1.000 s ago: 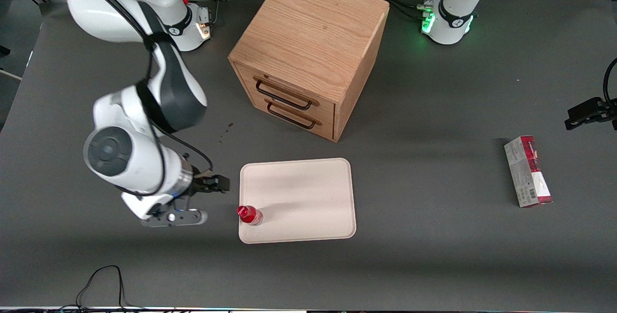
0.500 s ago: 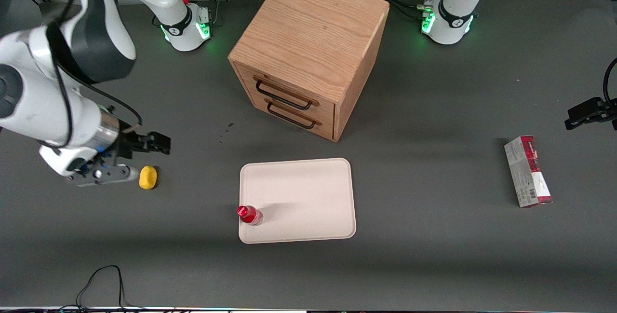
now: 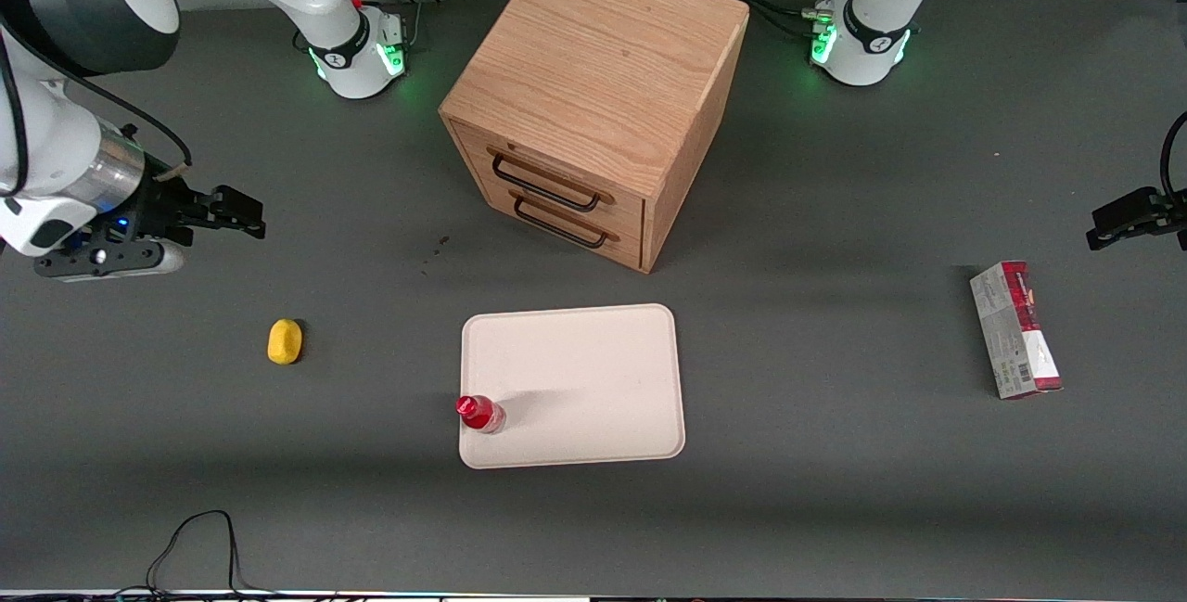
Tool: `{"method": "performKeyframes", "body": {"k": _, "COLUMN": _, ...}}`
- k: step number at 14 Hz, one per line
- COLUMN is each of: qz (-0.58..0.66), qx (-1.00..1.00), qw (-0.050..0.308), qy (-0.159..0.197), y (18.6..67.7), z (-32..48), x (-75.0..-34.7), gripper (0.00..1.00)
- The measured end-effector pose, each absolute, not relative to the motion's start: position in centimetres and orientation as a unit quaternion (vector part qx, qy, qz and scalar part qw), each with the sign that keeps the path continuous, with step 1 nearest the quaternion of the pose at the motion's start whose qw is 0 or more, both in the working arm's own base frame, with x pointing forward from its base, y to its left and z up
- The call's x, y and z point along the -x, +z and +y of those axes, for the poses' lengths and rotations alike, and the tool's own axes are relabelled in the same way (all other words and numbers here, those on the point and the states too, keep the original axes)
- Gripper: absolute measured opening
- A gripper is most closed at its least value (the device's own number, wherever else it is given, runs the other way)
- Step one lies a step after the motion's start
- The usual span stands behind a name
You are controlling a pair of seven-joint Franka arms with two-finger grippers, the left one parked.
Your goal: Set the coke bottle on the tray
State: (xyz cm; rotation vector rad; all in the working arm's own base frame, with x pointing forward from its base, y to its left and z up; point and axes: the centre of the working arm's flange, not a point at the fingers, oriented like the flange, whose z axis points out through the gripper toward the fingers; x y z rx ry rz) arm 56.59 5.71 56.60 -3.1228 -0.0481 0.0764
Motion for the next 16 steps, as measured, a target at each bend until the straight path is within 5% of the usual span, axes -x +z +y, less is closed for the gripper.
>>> {"method": "performKeyframes", "body": {"k": 16, "qz": 0.000, "qx": 1.000, "qw": 0.025, "qy": 0.012, "y": 58.2, "z": 4.0, "x": -56.9, "gripper": 1.00}}
